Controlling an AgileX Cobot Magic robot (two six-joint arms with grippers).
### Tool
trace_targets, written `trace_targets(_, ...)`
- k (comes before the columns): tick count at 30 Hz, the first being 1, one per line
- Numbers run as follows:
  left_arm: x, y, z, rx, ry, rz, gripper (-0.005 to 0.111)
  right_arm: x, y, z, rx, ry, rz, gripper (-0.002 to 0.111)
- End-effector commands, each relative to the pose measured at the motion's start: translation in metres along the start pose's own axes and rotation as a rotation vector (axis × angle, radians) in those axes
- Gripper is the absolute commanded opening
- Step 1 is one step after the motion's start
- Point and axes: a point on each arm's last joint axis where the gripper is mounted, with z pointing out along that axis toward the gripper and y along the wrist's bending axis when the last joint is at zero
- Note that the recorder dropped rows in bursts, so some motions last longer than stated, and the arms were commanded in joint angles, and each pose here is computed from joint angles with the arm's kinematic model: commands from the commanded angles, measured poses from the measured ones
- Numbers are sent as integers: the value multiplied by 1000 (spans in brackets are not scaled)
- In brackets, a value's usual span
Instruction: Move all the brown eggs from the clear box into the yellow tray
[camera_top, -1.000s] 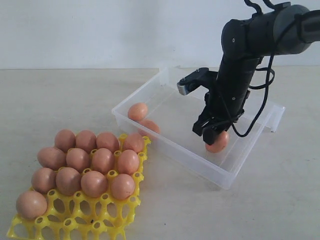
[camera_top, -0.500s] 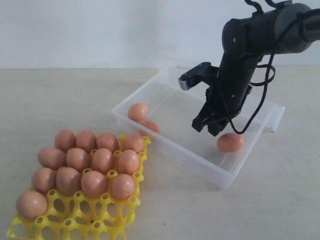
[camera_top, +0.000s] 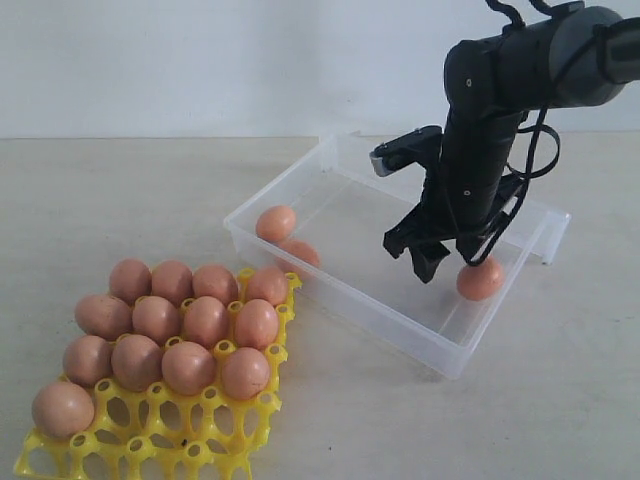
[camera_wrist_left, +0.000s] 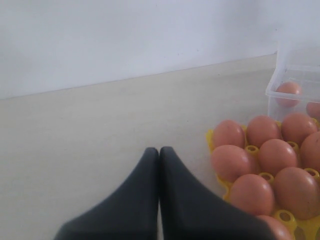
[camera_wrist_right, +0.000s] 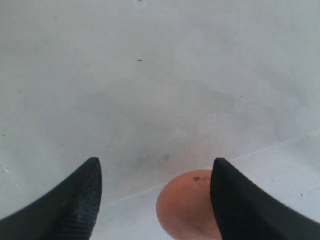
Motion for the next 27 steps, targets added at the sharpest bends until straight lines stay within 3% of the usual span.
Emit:
trace_targets(1,1,-1,0,8,-1,1,-4,1,-2,-2,9,4,24,61)
trace_targets(4,1,-1,0,8,-1,1,-4,3,-2,-4,7,20,14,61)
trace_targets(11,1,-1,0,8,-1,1,-4,8,-4,-7,22,65,-214,61)
trace_targets(17,1,-1,0,8,-1,1,-4,11,-18,-8,166,128,-312,61)
trace_targets(27,1,-1,0,8,-1,1,-4,15,-9,-7,58,157,-351,61)
